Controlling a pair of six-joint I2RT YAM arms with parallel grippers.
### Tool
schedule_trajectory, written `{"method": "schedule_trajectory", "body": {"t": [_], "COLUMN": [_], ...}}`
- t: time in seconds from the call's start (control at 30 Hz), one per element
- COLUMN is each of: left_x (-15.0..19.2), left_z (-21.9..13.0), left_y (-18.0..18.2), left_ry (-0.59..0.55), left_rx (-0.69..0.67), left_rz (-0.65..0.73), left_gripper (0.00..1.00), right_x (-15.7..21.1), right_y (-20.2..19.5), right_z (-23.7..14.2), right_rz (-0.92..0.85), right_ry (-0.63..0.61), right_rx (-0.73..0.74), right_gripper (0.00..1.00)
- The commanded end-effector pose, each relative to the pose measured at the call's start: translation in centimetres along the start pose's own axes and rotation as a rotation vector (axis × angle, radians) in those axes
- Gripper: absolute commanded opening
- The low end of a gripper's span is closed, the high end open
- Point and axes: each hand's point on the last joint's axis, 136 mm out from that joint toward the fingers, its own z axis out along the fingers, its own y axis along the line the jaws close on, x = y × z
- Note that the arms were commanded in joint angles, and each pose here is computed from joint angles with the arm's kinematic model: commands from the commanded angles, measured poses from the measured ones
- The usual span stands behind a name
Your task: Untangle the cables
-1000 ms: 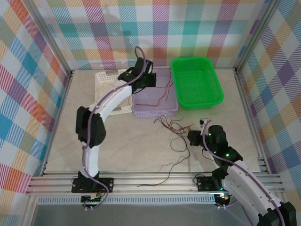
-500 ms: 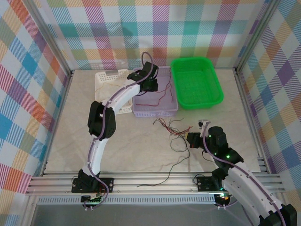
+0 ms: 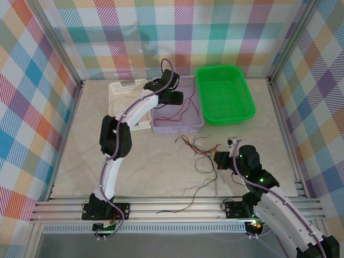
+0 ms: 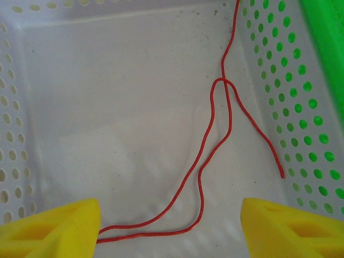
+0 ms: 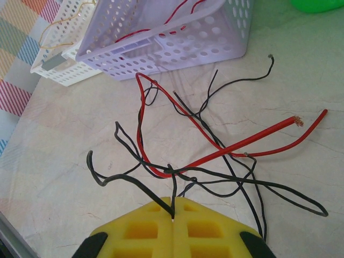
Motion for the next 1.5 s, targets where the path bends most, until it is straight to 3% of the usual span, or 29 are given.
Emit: {"method": "schedule_trajectory", "body": {"t": [0.0,0.2,0.37,0.6,1.03,1.47], "left_x": [-3.7,-4.2,-2.4,-3.0,-5.2,-6.7], "left_z": [-5.7,-9.3,-7.9,-6.0,-1.3,2.5], "left_y": [0.0,5.0,10.4,13.0,18.1,19.4], "left_ry": [-0.088,-0.139,-0.061,-0.057,-0.081,-0.124], "left_rx": [0.033,-0.025,-0.063,-0.138,-0.226,-0.230], "left_rz": [-0.011,-0.147,-0.277,-0.290,-0.449,-0.499], "left_gripper": [0.69,0.72,0.72,0.73,0.75,0.74], "right_x": [0.8,0.9,0.9,1.0,1.2,1.6], "right_y": [0.0,0.0,0.2,0.3,0.4,0.6], "right_z": [0.0,-0.2,0.1,0.3,0.8,1.0], "right_rz": [0.002,0.000,-0.001,0.000,-0.008,-0.015], "right_ry": [0.025,0.025,0.028,0.041,0.059,0.069], "right_rx": [-0.008,-0.006,-0.017,-0.026,-0.034,-0.044], "right_gripper": [0.00,0.00,0.00,0.00,0.00,0.00]}}
